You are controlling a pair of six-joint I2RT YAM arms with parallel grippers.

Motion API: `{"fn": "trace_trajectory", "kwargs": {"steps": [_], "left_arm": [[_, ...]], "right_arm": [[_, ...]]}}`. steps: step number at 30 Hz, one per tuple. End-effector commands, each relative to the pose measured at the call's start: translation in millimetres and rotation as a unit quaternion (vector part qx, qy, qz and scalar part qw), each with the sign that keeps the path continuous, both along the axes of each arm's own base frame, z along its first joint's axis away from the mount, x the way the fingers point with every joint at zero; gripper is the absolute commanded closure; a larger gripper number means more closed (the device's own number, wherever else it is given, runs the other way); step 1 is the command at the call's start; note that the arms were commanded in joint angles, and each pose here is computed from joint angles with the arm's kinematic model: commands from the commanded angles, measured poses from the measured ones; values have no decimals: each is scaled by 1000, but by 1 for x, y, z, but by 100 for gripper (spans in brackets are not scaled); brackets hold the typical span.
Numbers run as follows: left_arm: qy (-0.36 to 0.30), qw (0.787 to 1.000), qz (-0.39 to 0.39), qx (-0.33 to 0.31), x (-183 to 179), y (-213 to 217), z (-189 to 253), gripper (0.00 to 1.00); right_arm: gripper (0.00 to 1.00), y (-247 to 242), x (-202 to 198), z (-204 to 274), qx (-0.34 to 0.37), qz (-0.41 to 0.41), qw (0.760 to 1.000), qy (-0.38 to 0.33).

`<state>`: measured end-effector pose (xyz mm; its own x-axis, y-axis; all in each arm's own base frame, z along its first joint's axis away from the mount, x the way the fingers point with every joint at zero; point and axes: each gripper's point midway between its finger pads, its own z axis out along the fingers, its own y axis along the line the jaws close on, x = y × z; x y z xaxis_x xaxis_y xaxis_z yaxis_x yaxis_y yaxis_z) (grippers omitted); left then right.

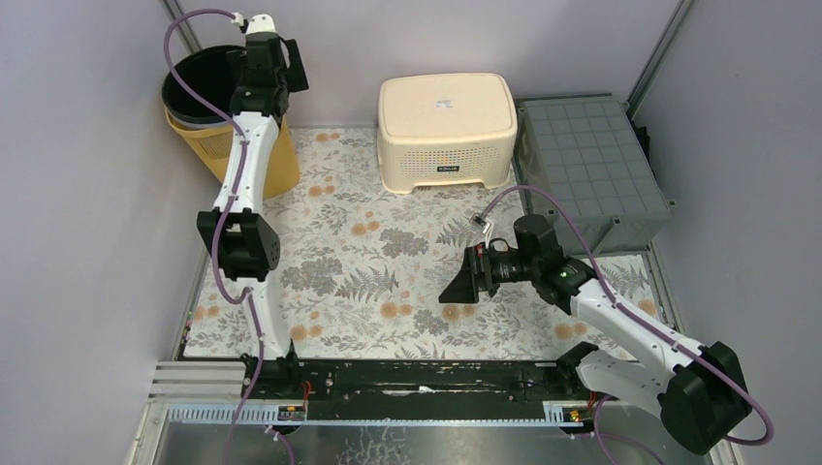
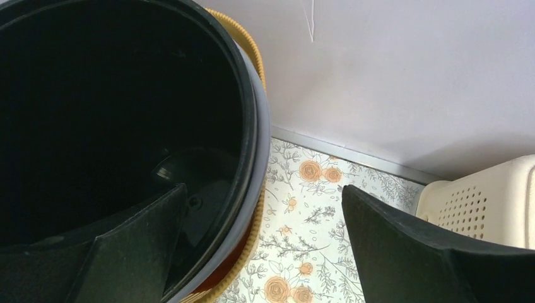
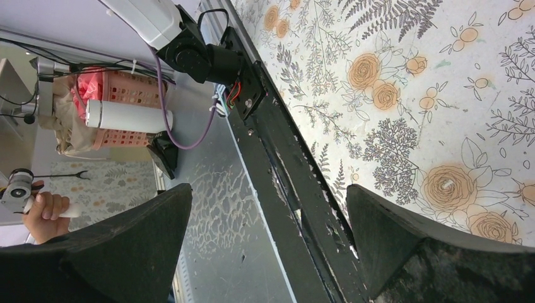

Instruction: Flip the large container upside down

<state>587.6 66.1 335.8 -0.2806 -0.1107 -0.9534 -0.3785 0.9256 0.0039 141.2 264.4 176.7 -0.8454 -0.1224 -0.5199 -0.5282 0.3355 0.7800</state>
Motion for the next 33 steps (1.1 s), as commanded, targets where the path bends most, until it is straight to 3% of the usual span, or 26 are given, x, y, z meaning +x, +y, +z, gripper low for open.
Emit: {"fn": "trace_trajectory", "kwargs": {"steps": [1,18,22,26,33], "left_arm": [[-43,999,-9,-1,-4,10,36,0],[56,998,-32,18,-1,9,-30,1],[63,997,-32,17,-4,8,-33,21],[74,997,-28,10,-9,9,-37,53],[83,996,-43,-11,-19,-1,-36,60]], "right_arm": [[1,5,-3,5,17,24,999,-20],[1,7,2,6,16,20,1000,-15],[1,7,2,6,15,18,1000,-16],[1,6,2,6,15,17,1000,-17],[1,5,0,7,14,18,999,-23]]}}
